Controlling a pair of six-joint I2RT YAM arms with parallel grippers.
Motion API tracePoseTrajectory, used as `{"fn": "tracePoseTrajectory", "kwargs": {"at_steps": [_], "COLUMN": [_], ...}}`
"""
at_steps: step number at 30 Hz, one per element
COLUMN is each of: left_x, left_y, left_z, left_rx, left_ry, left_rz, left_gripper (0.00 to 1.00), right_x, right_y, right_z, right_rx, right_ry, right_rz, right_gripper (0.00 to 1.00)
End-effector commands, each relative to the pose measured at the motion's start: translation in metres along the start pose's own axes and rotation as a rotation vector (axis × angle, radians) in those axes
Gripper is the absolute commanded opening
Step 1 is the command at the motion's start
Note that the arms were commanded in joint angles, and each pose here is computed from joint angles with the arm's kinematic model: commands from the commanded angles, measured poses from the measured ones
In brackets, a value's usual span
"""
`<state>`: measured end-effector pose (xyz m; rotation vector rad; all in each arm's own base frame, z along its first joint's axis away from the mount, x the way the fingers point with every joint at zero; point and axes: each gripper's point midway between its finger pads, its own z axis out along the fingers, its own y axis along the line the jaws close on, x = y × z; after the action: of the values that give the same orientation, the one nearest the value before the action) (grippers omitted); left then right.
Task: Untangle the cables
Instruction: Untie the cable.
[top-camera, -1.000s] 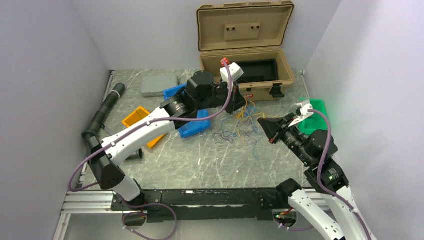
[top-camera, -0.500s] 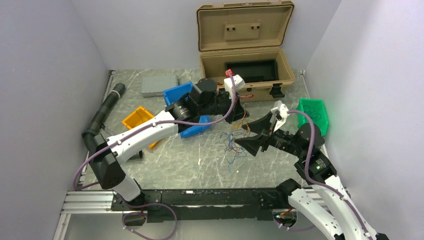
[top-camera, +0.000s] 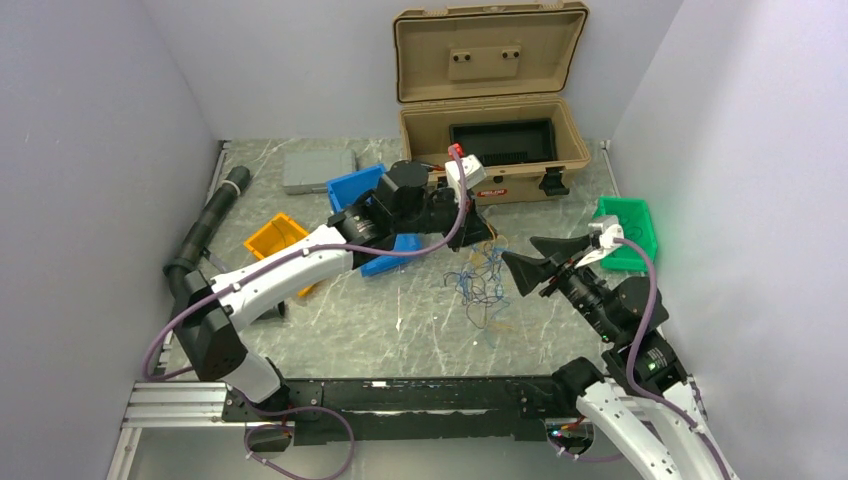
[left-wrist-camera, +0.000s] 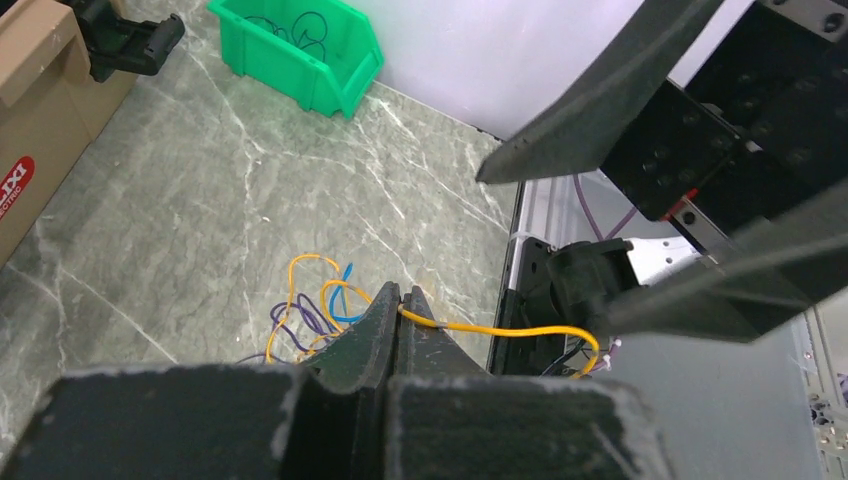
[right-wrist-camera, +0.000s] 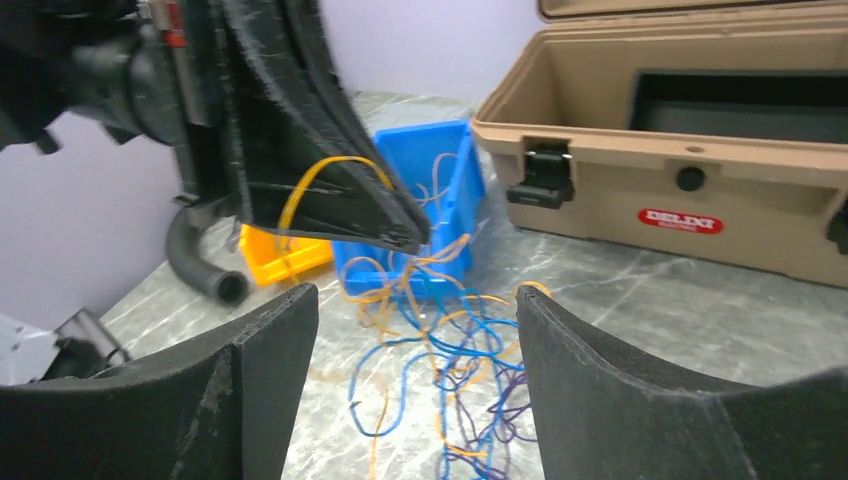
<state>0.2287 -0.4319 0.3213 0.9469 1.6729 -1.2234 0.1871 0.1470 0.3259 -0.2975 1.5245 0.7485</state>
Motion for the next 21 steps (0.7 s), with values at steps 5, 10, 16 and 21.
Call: {"fn": "tracePoseTrajectory", "kwargs": {"at_steps": [5,10,16,21], "left_x": [-0.036,-0.04,-0.045,-0.061], "left_y": [-0.025,-0.033,-0.046,-0.028], "left_z": [-0.02,-0.022,-0.023,-0.041], "left_rx": [0.097,0.139,0.201,0.051], "left_ry": [-0.106,-0.119,-0.146,-0.207], "left_rz": [0.081,0.07,0.049,0.05], "left_gripper": [0.0,0.0,0.0,0.0], "right_x": [0.02,0.028,0.041,0.07], "right_y": [-0.005,0.01,0.007,-0.045], "right_z": [0.018,0.029,0.048,0.054], "right_rx": [-0.025,-0.137,-0.151,0.15], "right_ry": [0.076,0.075,0.097,0.152], "right_rz": [-0.07,-0.064,-0.035,0.087], "right_gripper": [0.67,0.67,0.59,0.12]}}
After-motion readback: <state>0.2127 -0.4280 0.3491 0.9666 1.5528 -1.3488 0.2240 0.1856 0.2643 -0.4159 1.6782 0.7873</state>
